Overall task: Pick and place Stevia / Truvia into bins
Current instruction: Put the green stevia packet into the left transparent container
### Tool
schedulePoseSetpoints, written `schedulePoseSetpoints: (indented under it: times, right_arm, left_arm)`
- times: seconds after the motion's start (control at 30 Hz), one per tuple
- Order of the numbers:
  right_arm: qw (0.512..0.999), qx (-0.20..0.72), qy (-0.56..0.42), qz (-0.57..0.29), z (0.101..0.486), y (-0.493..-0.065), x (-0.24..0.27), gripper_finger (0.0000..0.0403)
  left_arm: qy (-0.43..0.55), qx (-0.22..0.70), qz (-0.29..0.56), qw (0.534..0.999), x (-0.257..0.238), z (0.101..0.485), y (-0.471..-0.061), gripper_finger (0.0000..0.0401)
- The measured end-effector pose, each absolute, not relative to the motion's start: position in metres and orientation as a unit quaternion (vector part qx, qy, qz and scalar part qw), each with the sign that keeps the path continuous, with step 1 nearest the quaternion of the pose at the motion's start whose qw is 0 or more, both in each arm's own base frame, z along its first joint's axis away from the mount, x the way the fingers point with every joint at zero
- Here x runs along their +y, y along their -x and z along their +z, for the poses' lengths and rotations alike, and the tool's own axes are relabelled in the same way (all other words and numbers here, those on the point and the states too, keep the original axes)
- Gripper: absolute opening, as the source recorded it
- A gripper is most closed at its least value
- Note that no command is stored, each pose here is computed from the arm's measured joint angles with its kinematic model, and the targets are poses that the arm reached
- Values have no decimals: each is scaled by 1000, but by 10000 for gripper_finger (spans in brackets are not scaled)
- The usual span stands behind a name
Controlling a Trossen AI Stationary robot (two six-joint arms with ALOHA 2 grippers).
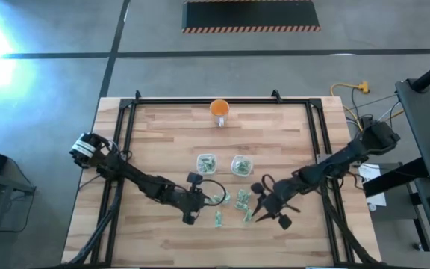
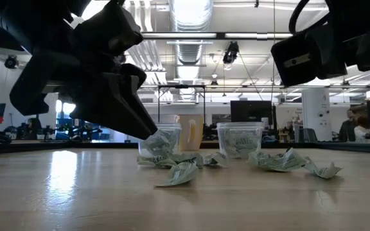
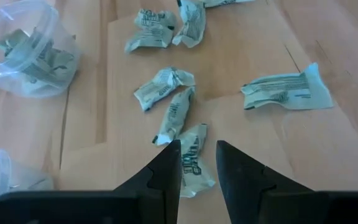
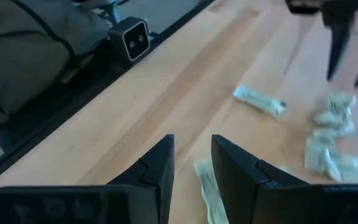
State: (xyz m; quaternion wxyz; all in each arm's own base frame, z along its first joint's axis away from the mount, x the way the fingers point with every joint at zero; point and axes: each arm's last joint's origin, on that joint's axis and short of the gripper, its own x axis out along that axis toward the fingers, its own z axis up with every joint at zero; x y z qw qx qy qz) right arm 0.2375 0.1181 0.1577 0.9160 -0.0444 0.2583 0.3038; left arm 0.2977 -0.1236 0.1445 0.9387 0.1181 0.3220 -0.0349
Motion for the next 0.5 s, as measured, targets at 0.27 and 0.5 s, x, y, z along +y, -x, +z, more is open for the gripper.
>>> schedulePoseSetpoints:
  times: [0.27, 0.5]
  right_arm:
    - [912, 291, 77, 278, 170, -245, 129, 97]
    - [909, 292, 82, 286, 173, -244, 134, 97]
  left_arm:
    - [-87, 331, -28, 939, -113, 144, -301, 84]
    - [-79, 339, -42, 937, -113, 143, -301, 84]
